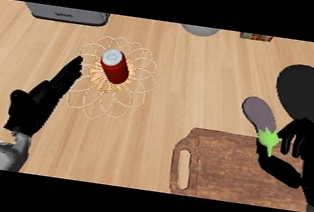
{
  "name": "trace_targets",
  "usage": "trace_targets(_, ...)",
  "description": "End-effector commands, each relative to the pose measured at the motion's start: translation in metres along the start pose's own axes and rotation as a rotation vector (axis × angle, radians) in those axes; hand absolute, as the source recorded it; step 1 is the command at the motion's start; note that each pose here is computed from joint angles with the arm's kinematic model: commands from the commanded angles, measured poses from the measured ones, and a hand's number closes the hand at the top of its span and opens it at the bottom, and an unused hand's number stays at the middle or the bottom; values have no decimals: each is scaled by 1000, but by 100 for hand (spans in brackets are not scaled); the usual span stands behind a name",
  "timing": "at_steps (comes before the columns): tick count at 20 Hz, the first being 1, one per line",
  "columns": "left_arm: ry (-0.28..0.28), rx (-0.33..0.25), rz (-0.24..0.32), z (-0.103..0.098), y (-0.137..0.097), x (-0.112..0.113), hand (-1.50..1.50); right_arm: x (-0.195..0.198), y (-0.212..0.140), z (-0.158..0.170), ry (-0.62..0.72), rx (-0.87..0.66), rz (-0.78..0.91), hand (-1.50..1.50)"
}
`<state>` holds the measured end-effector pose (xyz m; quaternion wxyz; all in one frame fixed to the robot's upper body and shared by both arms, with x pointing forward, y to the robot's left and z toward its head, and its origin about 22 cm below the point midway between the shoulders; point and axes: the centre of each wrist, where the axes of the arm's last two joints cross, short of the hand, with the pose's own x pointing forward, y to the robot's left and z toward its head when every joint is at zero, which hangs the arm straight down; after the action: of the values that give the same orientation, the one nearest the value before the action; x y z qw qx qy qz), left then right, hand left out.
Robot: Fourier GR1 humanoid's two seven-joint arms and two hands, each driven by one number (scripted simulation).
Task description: Pick the eggplant from the cutting board and place it in the pan
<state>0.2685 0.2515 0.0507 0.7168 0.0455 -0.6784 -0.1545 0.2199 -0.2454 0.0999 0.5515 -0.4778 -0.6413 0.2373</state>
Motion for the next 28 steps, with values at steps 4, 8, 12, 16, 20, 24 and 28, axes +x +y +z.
trace_targets(4,3,-10,-1,-4,-4,15,0,-58,-1,-58,49,-61,-88,150)
trace_targets(8,-1,-24,1,0,3,11,0,-90,36,-74,64,-94,9,150)
trace_targets(12,-5,-22,-6,-9,-5,13,0,-136,25,-98,104,-160,38,150)
trace_targets(16,-16,-17,1,-22,6,11,0,-145,38,-129,96,-148,20,150)
trace_targets(20,-14,-31,-18,-10,-18,-1,0,-165,17,-153,104,-159,15,150)
trace_targets(24,-36,-47,0,-3,-18,11,0,-188,16,-151,109,-178,38,150)
trace_targets(28,-32,-52,6,-11,-16,4,0,-201,14,-148,111,-196,28,150)
